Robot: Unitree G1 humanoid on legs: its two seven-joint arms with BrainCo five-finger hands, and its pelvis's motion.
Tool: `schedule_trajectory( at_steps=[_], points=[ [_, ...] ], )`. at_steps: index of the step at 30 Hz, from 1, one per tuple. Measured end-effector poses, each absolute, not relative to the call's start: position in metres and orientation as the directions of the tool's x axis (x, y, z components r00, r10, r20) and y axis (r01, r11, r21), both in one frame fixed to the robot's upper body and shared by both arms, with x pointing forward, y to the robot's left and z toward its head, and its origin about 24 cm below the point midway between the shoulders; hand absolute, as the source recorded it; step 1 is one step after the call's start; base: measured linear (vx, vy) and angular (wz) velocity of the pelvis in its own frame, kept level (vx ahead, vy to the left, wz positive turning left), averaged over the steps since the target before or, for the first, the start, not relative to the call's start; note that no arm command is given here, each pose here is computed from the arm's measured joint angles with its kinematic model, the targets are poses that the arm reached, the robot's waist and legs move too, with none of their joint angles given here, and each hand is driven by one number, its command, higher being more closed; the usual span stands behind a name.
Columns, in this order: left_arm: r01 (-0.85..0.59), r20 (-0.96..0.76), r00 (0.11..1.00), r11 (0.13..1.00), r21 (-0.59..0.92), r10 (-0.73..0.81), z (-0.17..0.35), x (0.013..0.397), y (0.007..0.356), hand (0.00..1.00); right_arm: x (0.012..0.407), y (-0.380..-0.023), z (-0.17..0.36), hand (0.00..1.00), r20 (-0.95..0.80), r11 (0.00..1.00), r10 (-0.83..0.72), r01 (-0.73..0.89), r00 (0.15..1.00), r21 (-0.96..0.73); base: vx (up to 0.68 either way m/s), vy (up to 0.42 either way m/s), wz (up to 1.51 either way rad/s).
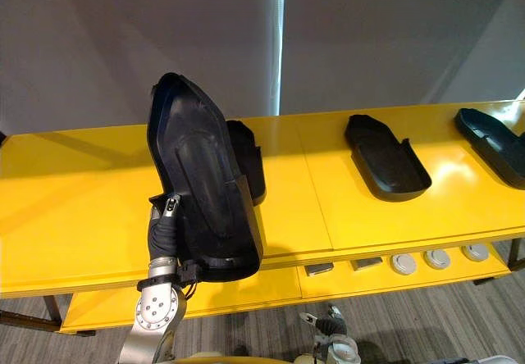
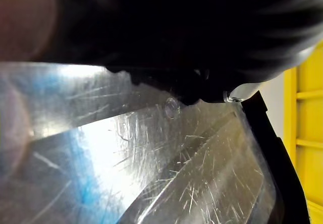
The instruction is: Walk over and take plastic housings, then place them on the shelf
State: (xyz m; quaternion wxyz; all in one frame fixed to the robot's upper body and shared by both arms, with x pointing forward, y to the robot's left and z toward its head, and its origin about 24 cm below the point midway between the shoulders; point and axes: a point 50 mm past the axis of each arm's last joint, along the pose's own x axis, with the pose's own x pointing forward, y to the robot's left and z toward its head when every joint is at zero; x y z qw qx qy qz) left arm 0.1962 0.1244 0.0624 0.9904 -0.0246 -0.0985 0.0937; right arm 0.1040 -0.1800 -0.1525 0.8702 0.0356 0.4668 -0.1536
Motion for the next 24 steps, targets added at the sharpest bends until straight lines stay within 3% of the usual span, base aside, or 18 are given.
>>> schedule_trajectory(
  at_steps=[11, 16, 18, 24],
  points=[
    [-0.206, 0.249, 0.944, 0.976, -0.065, 0.216, 0.074, 0.203, 0.134, 1.0, 0.099, -0.186, -0.157, 0.0, -0.841, 0.946, -0.258, 0.301, 0.475, -0.12, -0.01, 0.087, 0.53],
    [-0.169, 0.291, 0.936, 0.979, -0.112, 0.195, 0.084, 0.214, 0.126, 1.0, 0.103, -0.195, -0.157, 0.0, -0.839, 0.941, -0.279, 0.309, 0.467, -0.14, 0.02, 0.547, 0.14],
    [-0.196, 0.297, 0.929, 0.975, -0.107, 0.22, 0.085, 0.218, 0.134, 1.0, 0.102, -0.179, -0.16, 0.0, -0.859, 0.949, -0.236, 0.299, 0.454, -0.103, 0.03, 0.411, 0.04],
    [-0.223, 0.291, 0.927, 0.971, -0.083, 0.237, 0.082, 0.219, 0.141, 1.0, 0.124, -0.176, -0.154, 0.0, -0.831, 0.973, -0.212, 0.188, 0.514, -0.132, -0.06, 0.405, -0.34]
  ],
)
